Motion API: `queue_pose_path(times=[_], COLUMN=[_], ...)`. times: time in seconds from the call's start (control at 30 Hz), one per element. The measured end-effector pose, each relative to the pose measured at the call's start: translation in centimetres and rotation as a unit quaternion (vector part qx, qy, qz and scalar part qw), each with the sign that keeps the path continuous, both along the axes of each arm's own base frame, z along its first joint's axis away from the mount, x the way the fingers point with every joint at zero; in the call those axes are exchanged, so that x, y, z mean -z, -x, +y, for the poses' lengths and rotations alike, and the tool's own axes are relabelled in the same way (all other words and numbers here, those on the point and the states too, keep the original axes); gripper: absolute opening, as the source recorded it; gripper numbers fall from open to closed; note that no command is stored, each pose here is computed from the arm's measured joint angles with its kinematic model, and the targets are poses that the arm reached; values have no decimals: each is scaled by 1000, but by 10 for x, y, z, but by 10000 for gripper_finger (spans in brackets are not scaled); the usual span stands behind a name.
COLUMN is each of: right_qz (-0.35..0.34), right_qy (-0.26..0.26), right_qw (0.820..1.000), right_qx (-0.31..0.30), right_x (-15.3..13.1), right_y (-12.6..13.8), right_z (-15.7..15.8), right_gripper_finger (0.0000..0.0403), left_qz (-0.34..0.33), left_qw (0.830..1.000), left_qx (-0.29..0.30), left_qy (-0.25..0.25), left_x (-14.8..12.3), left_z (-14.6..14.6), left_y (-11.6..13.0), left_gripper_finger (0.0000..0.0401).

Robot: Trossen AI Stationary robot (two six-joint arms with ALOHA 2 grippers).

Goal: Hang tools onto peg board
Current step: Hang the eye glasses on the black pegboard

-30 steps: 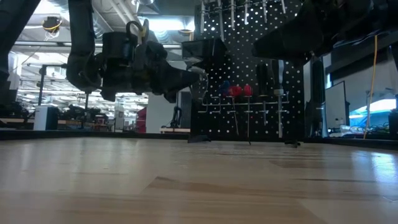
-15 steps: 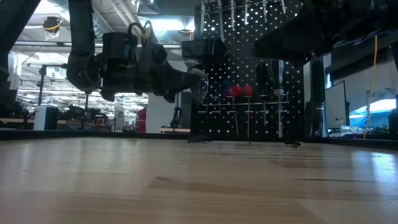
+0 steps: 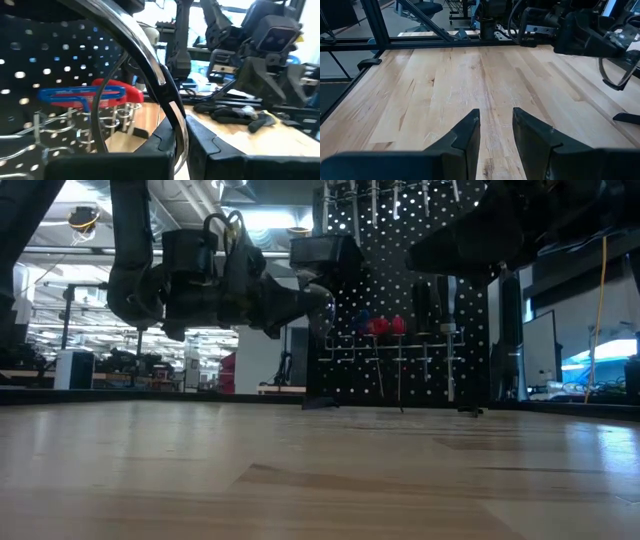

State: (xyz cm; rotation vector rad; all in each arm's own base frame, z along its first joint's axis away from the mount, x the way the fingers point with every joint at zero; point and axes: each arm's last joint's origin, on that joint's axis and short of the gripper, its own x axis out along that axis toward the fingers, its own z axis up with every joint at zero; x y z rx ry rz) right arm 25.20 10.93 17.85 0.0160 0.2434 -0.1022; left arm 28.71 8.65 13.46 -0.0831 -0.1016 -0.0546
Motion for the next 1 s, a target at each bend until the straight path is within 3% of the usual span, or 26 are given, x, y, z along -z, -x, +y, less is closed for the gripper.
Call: queue_pose_path(times=[0.77,1.0], right_qz=[0,0], right_qy=[0,-1], right_qw=[1000,1000], right_qx=[0,-3], right_x=[0,0], right_y=[0,0], right_z=[0,0], right_gripper_finger=[115,115], left_qz=[37,8], left_qw=[998,999], left_qx=[-30,-23], left_qy=[-28,-20], left_x=[5,-1], left_z=[5,4], left_y=[-5,-4], left_gripper_finger=[6,12])
